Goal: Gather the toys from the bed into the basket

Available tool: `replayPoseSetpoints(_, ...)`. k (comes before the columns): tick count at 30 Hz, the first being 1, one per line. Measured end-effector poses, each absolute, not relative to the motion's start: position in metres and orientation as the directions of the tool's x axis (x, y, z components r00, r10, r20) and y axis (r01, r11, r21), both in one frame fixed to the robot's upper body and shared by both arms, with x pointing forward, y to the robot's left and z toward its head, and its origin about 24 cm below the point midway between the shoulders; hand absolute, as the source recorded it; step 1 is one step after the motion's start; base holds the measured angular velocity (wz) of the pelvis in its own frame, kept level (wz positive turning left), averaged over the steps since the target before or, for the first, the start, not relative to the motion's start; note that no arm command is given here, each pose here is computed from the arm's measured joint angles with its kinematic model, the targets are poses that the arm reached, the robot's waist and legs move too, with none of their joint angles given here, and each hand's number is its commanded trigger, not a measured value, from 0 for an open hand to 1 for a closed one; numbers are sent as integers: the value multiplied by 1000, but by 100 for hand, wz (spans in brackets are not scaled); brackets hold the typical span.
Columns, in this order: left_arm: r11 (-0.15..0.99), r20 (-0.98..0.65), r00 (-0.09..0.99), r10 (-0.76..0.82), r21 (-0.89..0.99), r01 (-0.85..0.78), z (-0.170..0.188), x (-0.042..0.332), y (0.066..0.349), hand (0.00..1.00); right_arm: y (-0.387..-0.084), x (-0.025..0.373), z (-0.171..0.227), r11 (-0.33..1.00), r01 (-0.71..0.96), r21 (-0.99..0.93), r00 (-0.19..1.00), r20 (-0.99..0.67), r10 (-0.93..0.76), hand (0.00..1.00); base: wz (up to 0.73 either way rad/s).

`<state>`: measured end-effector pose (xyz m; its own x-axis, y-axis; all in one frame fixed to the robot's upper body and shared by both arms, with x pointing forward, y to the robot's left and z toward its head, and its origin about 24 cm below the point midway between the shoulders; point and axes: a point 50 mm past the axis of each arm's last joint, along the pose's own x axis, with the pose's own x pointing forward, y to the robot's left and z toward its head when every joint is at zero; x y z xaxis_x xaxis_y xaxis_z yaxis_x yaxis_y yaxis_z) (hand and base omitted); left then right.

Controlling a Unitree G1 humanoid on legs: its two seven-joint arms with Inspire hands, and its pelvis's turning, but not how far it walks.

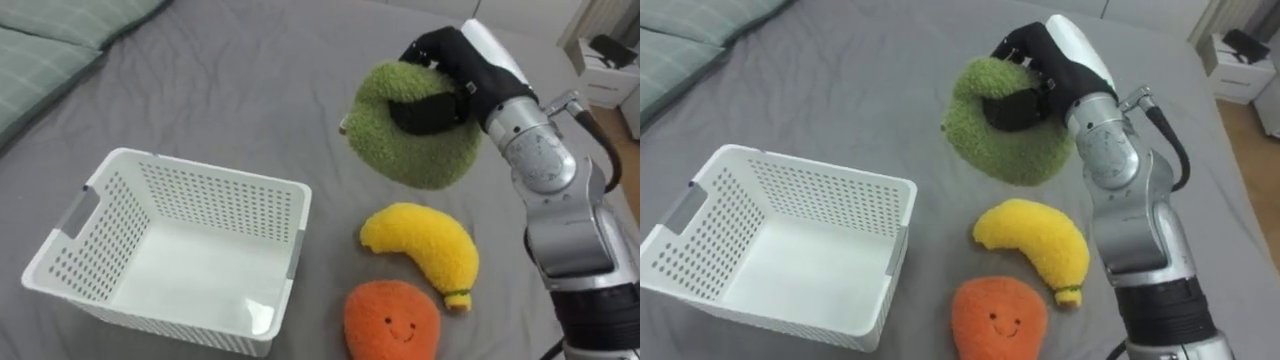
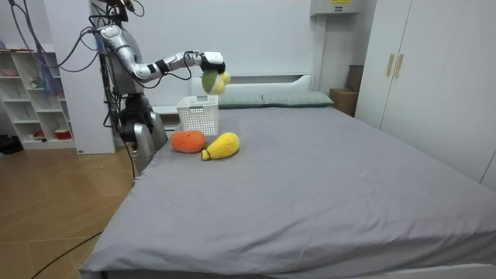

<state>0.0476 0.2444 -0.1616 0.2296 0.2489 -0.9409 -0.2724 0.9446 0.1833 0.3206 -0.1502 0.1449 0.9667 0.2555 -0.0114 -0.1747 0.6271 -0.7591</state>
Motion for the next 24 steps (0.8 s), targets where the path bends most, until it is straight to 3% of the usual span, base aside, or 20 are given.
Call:
replayPoseSetpoints(7,948,-936,251,246,179,-262,-161,57,243,0,-104,321,148,601,-255,-757,926,-12,378,100,17)
replayPoseSetpoints(15,947,-935,246,257,193,-256,-162,56,240,0,-89,321,134,607,-330,-723,905,-60,420,100,24)
replayPoseSetpoints(17,945,-934,243,263,199,-259,-162,56,238,0,-84,320,133,608,-340,-718,900,-59,433,76,18)
replayPoseSetpoints(19,946,-934,244,262,198,-257,-162,57,238,0,-79,319,132,602,-349,-718,893,-60,446,2,17)
replayPoseSetpoints(24,946,-933,246,263,200,-254,-162,57,238,0,-73,318,126,591,-367,-718,885,-75,459,0,9)
